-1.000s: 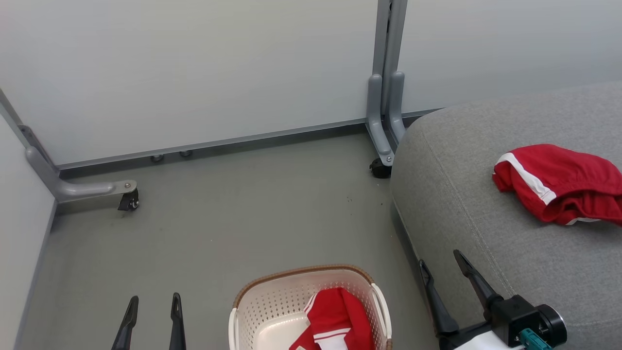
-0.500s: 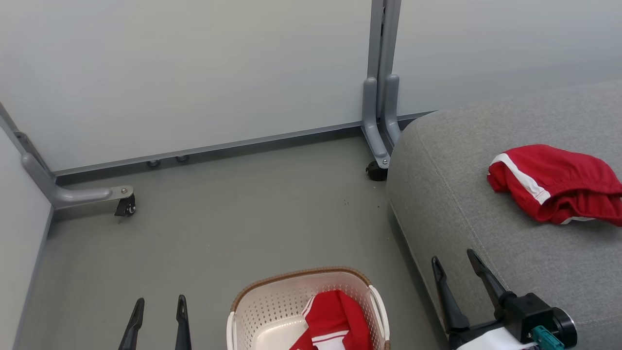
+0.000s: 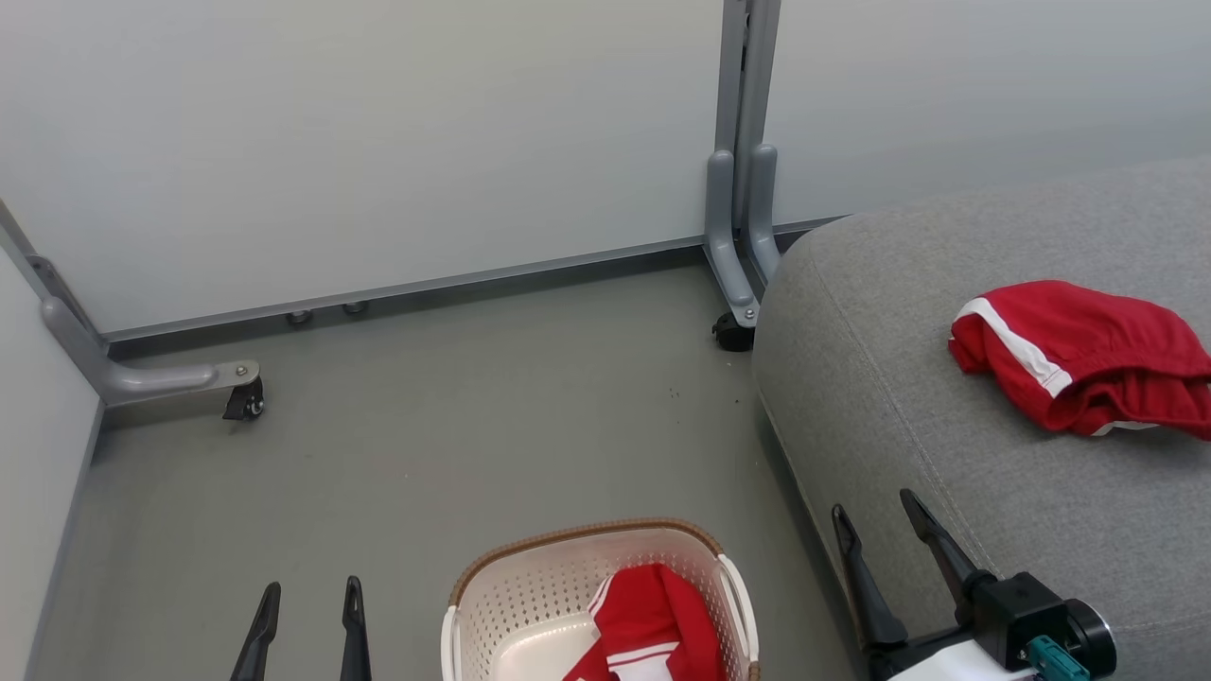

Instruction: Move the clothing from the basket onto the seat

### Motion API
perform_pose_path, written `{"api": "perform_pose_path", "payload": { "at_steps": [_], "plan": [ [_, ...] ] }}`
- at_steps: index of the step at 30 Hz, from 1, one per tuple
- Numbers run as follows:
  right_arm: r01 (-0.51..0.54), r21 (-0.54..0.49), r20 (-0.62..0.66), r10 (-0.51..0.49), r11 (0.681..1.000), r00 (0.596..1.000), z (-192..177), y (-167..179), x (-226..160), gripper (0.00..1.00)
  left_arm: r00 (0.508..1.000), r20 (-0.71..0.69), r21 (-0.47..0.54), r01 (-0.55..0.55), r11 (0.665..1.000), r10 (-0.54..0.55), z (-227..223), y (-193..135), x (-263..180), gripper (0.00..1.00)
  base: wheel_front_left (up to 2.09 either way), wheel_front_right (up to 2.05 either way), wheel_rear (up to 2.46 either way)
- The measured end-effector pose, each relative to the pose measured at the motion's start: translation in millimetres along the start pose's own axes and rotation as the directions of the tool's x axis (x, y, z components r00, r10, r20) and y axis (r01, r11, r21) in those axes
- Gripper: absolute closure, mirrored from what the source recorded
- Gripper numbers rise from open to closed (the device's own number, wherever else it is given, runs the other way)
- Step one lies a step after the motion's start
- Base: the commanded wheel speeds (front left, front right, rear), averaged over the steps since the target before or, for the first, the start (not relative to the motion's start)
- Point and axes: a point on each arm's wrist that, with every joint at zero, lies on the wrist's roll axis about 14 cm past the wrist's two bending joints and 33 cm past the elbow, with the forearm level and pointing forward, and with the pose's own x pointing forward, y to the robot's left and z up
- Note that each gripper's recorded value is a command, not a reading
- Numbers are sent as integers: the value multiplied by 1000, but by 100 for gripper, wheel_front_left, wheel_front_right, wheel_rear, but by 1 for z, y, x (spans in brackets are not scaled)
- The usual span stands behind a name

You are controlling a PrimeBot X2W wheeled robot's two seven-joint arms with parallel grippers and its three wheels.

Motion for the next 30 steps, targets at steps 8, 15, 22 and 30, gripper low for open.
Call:
{"api": "perform_pose_path", "payload": {
  "at_steps": [8,15,22,30],
  "plan": [
    [8,-2,-4,-8,1000,1000,-1,-3,0,0,1000,-5,4,-2,1000,2,-1,2,0,0,0,0,0],
    [8,-1,-8,-8,1000,1000,-2,-3,0,0,1000,-11,7,0,1000,0,-3,2,0,0,0,0,0],
    [44,-1,1,-44,999,999,1,-16,6,0,991,-107,0,84,996,-84,-33,-13,9,0,0,0,0],
    [77,1,27,-77,997,997,8,-31,26,0,963,-166,-7,216,976,-214,-53,-39,57,0,0,0,0]
  ]
}}
